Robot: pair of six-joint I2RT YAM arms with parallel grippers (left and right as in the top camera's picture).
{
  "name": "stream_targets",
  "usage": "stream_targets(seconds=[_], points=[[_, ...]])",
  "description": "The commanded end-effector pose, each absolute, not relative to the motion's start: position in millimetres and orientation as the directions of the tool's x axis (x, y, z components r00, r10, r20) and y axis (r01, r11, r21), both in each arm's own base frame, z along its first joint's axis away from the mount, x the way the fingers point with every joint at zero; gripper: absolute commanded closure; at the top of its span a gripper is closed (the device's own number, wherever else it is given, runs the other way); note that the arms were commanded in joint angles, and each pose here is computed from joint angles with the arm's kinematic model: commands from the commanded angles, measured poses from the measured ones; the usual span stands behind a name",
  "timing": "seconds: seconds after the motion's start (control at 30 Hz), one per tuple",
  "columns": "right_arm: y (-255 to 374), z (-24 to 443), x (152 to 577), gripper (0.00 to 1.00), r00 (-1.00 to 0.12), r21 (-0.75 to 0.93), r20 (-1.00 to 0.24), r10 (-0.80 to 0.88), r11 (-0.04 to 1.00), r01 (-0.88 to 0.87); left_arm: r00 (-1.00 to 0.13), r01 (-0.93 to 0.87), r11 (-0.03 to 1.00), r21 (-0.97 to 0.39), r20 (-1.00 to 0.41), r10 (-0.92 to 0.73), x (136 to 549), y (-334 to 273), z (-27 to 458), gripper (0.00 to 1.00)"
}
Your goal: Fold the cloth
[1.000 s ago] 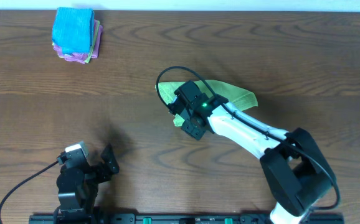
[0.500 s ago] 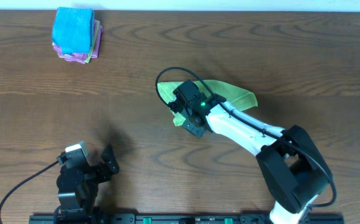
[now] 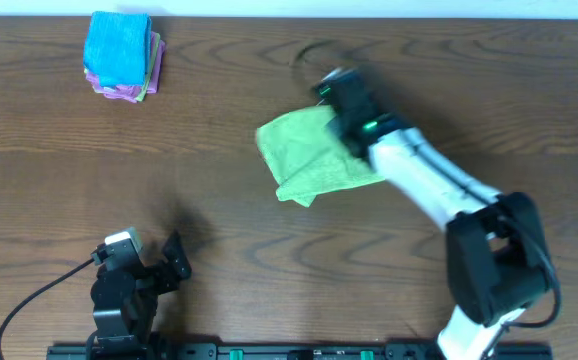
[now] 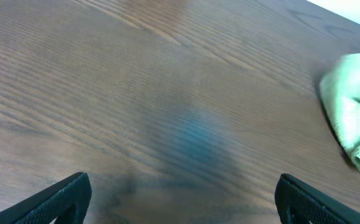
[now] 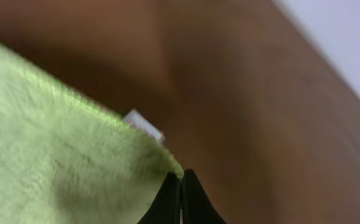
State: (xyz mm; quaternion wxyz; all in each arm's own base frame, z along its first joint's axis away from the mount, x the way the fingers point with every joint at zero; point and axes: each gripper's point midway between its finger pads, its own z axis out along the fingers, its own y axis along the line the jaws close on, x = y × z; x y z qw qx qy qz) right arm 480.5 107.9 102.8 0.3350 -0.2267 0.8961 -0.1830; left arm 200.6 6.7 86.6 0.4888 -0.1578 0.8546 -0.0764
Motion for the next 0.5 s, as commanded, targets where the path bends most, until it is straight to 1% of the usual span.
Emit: stream_targets(seconds=[0.0,0.03,0.07,0.1,0.13,0.17,0.23,0.3,0.4,0.43,0.47], points=[[42.2,117.2,508.9,0.99,-0.698,-0.432,-0.625,-0.350,0.900,-0.065,-0.468,-0.200,0.938,-0.282,-0.814,-0.345,200.9,7.7,85.6,0.05],[25.2,124.6,519.4,0.92,-0.675,-0.393,-0.675,-0.297,0.920,-0.012,-0.468,-0.200,0.938,-0.282,-0.813,-0.345,200.9,7.7,85.5,0.05],[13.5,130.5,526.9,0.56,-0.652,-0.354,-0.715,-0.253,0.935,0.026,-0.468,-0.200,0.938,-0.282,-0.813,-0.345,200.9,7.7,85.5,0.05],[-2.4,137.5,535.5,0.01,-0.620,-0.288,-0.763,-0.183,0.955,0.073,-0.468,-0.200,0.938,-0.282,-0.814,-0.345,200.9,7.7,85.6,0.05],[-11.3,140.3,539.0,0.01,-0.605,-0.246,-0.784,-0.144,0.965,0.090,-0.468,-0.200,0.938,-0.282,-0.813,-0.345,200.9,7.7,85.5,0.05],[-17.7,138.8,538.3,0.01,-0.613,-0.225,-0.780,-0.125,0.970,0.089,-0.468,-0.200,0.938,-0.282,-0.813,-0.345,200.9,7.7,85.5,0.05],[-16.9,127.8,528.4,0.01,-0.663,-0.227,-0.738,-0.127,0.972,0.066,-0.468,-0.200,0.938,-0.282,-0.813,-0.345,200.9,7.7,85.5,0.05],[1.3,115.3,513.4,0.01,-0.718,-0.220,-0.679,-0.152,0.975,0.002,-0.468,-0.200,0.938,-0.282,-0.814,-0.345,200.9,7.7,85.6,0.05],[49.7,108.1,486.8,0.01,-0.764,-0.125,-0.611,-0.205,0.979,-0.162,-0.468,-0.200,0.938,-0.282,-0.813,-0.345,200.9,7.7,85.5,0.05],[64.3,107.3,477.6,0.02,-0.774,-0.095,-0.593,-0.222,0.974,-0.206,-0.468,-0.200,0.938,-0.282,-0.813,-0.345,200.9,7.7,85.5,0.05],[80.2,107.5,467.6,0.14,-0.781,-0.061,-0.576,-0.241,0.966,-0.253,-0.468,-0.200,0.938,-0.282,-0.814,-0.345,200.9,7.7,85.6,0.05]])
